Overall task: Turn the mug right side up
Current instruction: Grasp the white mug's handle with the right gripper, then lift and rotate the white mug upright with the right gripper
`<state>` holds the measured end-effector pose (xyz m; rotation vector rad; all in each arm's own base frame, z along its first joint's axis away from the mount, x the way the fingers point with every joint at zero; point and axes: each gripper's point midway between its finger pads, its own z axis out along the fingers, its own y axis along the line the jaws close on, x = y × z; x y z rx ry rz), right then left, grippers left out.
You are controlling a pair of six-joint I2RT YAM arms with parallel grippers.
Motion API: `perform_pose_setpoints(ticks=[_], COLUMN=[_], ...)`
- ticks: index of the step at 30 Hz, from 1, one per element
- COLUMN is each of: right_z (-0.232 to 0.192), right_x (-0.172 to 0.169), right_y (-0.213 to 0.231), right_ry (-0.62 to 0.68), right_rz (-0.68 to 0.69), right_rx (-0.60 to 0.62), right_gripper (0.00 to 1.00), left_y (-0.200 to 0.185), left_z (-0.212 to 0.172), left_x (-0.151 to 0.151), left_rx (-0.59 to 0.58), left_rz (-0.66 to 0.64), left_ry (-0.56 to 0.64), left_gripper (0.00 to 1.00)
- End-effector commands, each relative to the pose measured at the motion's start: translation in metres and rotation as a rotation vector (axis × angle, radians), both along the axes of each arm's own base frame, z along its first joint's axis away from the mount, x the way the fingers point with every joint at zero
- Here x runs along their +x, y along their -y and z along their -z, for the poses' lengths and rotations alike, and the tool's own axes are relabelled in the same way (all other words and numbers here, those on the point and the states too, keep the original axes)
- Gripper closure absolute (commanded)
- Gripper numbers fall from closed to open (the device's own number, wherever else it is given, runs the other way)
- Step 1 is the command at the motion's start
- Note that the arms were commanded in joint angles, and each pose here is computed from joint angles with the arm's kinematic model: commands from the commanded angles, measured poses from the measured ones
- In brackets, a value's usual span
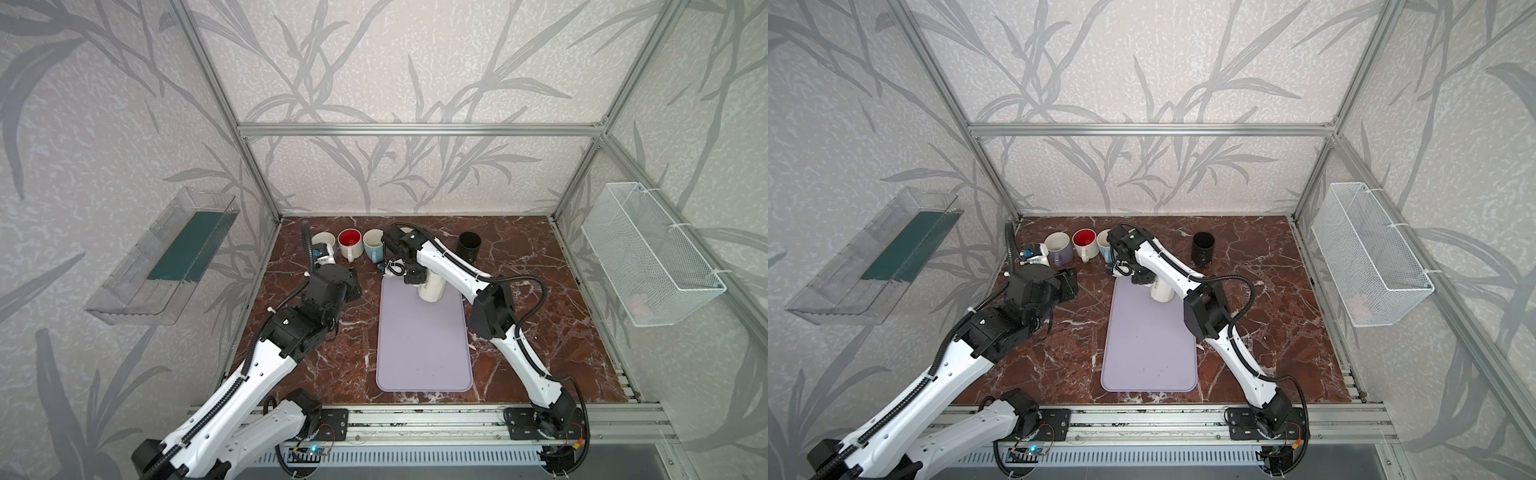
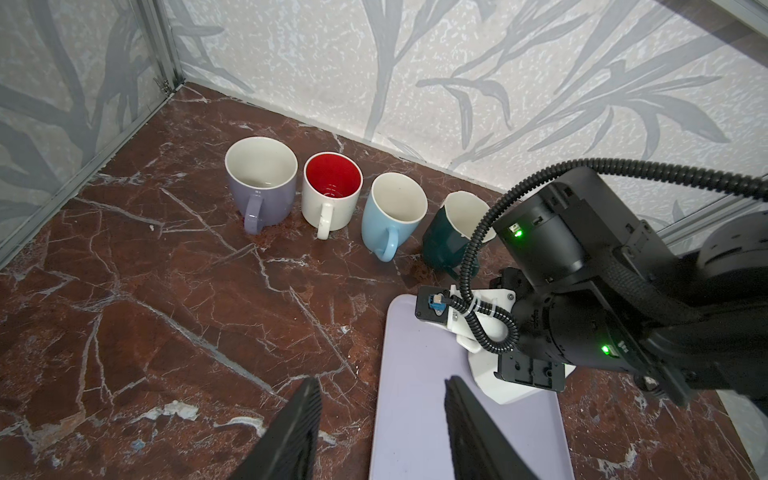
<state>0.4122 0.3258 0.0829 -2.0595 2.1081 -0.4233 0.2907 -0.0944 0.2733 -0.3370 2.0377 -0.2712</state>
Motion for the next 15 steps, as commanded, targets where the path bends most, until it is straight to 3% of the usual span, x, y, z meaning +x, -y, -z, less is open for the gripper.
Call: perform_pose_setpoints(ticks=[1,15], right_z=[-0.032,-0.047], right_x=[-0.009,-0.003], right_y=[0.001,-0.005], right_ry=[0.003,0.042], right_rz=[-0.028,0.055], right_rx=[0.044,0.136], right_gripper=[1.00,1.00], left_y=[-0.003,-0.006], left_z=[-0.006,-0.008], left_x=[0.002,-0.001], left_rx=[-0.010,-0.009], left_rz=[-0.017,-0.026], left_ry=[0.010,0.015], left_gripper=[0.49,0.50])
